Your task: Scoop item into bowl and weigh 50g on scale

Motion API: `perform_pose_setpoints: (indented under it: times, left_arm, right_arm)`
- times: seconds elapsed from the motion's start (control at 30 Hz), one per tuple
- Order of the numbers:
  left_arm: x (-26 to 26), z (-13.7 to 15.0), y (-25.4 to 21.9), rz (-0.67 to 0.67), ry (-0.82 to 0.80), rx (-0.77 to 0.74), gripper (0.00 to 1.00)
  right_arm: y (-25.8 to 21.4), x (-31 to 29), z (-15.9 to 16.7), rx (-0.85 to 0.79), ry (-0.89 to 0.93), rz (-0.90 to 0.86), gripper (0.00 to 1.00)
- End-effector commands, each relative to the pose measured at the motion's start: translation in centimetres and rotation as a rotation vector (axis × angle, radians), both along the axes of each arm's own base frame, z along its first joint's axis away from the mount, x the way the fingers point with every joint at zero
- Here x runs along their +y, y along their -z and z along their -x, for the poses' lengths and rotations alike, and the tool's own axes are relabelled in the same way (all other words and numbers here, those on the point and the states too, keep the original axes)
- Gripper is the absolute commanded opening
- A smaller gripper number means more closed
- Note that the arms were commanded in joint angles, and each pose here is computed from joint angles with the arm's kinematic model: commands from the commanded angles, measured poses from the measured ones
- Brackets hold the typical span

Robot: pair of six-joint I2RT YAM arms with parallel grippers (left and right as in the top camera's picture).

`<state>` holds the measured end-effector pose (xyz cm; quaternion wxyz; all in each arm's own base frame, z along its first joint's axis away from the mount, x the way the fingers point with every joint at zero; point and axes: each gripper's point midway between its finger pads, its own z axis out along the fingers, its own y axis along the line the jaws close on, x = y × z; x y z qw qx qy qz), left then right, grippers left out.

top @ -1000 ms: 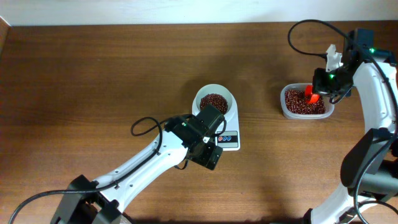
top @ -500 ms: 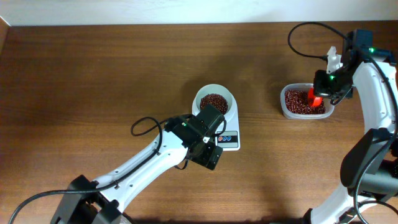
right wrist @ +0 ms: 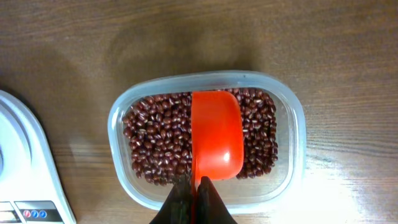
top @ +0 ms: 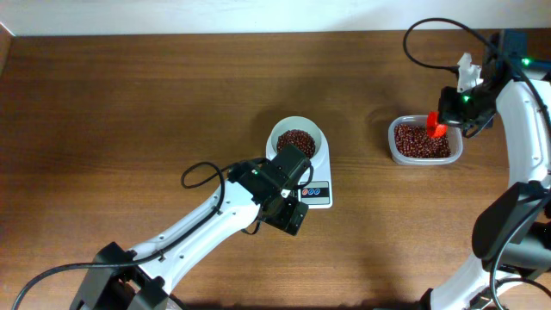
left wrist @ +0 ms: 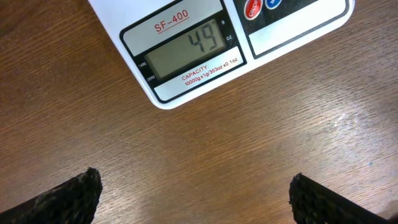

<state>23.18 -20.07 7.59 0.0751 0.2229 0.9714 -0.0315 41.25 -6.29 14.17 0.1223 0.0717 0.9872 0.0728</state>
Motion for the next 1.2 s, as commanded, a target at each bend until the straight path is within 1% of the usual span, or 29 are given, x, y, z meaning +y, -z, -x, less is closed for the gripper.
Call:
perform_pose_setpoints:
  times: [0.0, 0.13, 0.2, 0.33, 0.4, 0.47, 0.53, 0.63, 0.8, 0.83, 0.93, 1.07, 1.17]
  left_arm:
    - [0.1, 0.1, -0.1, -0.004, 0.003, -0.009, 0.99]
    - [0.1, 0.1, -0.1, -0.004, 0.003, -0.009, 0.99]
    - [0.1, 0.1, -0.1, -0.004, 0.003, -0.009, 0.99]
    - [0.1, 0.1, -0.1, -0.004, 0.003, -0.009, 0.99]
    - [0.1, 0.1, -0.1, -0.004, 0.003, -0.009, 0.99]
    - [0.1, 0.1, -0.1, -0.004, 0.003, -0.009, 0.99]
    - [0.1, 0.1, -0.1, -0.004, 0.003, -0.009, 0.99]
    - [0.1, 0.1, -0.1, -0.004, 0.003, -0.009, 0.99]
    - [0.1, 0.1, -0.1, -0.004, 0.003, -0.009, 0.99]
    - [0.1, 0.1, -0.1, -0.004, 0.003, -0.009, 0.99]
    - [0.1, 0.1, -0.1, -0.004, 0.003, -0.009, 0.99]
    - [0.1, 0.1, -0.1, -0.004, 0.003, -0.009, 0.99]
    - [0.1, 0.1, -0.1, -0.004, 0.003, -0.009, 0.99]
  right_arm:
    - [-1.3, -0.7, -0.1, -0.041, 0.006, -0.04, 0.04]
    - [-2.5, 2.0, 0.1, -0.116, -0.184, -0.219, 0.04]
    - [-2.9, 2.7, 0.3, -0.135, -0.24, -0.258, 0.04]
    - [-3.4, 3.7, 0.4, -0.166, -0.295, -0.306, 0.04]
    - [-5.1, 6.0, 0.2, -0.255, -0.385, -0.437, 0.04]
    - [-6.7, 7.8, 0.0, -0.308, -0.409, -0.551, 0.04]
    - [-7.7, 10.1, 0.0, -0.332, -0.454, -0.623, 0.04]
    - [-7.8, 13.5, -0.1, -0.337, -0.548, -0.624, 0.04]
    - [-8.2, 19.3, -0.5, -0.394, -0.725, -0.606, 0.04]
    - [-7.9, 21.0, -0.4, -0.394, -0.775, -0.569, 0.04]
    - [-7.3, 23.0, -0.4, -0.39, -0.859, -0.451, 0.04]
    - [-8.3, 25.6, -0.2, -0.418, -0.943, -0.375, 0.04]
    - [-7.8, 27.1, 0.2, -0.422, -1.024, -0.271, 0.04]
